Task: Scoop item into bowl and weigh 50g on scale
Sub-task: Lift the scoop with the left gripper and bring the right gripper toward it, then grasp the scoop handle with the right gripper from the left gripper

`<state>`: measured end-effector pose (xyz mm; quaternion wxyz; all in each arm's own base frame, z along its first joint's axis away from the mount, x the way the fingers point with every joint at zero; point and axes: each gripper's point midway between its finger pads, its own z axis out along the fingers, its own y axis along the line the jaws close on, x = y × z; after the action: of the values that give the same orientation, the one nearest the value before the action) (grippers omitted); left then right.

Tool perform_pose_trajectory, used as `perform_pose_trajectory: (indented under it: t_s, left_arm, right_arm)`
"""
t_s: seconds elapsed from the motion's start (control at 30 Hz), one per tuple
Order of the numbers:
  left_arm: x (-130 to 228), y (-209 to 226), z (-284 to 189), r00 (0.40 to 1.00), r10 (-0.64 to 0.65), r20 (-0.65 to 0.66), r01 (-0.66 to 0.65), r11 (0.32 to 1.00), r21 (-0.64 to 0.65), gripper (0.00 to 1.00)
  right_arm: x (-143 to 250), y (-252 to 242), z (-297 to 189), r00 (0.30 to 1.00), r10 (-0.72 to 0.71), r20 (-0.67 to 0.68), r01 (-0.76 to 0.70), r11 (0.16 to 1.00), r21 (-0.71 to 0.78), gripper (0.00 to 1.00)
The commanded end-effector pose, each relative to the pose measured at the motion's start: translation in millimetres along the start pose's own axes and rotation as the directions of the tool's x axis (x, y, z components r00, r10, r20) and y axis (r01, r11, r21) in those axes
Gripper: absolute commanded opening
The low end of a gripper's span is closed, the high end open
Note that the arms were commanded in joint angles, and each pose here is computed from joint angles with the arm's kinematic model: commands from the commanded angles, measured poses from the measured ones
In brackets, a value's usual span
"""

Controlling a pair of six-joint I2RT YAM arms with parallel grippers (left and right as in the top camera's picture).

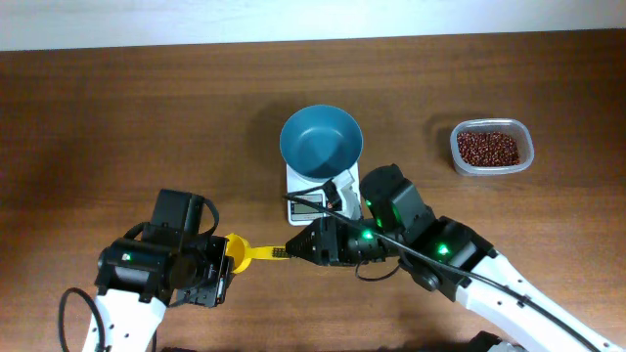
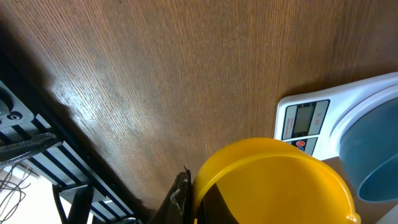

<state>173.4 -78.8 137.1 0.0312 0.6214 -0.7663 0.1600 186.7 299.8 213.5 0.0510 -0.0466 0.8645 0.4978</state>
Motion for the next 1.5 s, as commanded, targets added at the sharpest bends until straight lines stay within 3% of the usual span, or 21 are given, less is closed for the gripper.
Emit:
perform_pose_trajectory:
  t_s: [0.0, 0.7, 1.47]
  left_arm:
    - [3.4, 0.5, 0.9, 1.0, -0.01, -0.018, 0.01, 1.0, -0.003, 0.0]
    - [10.6, -12.1, 0.6, 0.999, 0.011, -0.054, -0.008, 0.999, 0.047, 0.0]
    - [19.7, -20.3, -0.7, 0.994, 0.025, -0.105, -0.017, 0.997, 0.081, 0.0]
  right_arm:
    - [-0.8, 3.9, 5.7, 1.0, 0.01, -0.019, -0.011, 1.0, -0.012, 0.41]
    - [-2.9, 9.6, 8.7, 0.999, 0.033, -0.028, -0.035, 0.999, -0.042, 0.29]
    - [-8.9, 15.1, 8.9, 1.0, 0.009, -0.004, -0.009, 0.998, -0.062, 0.26]
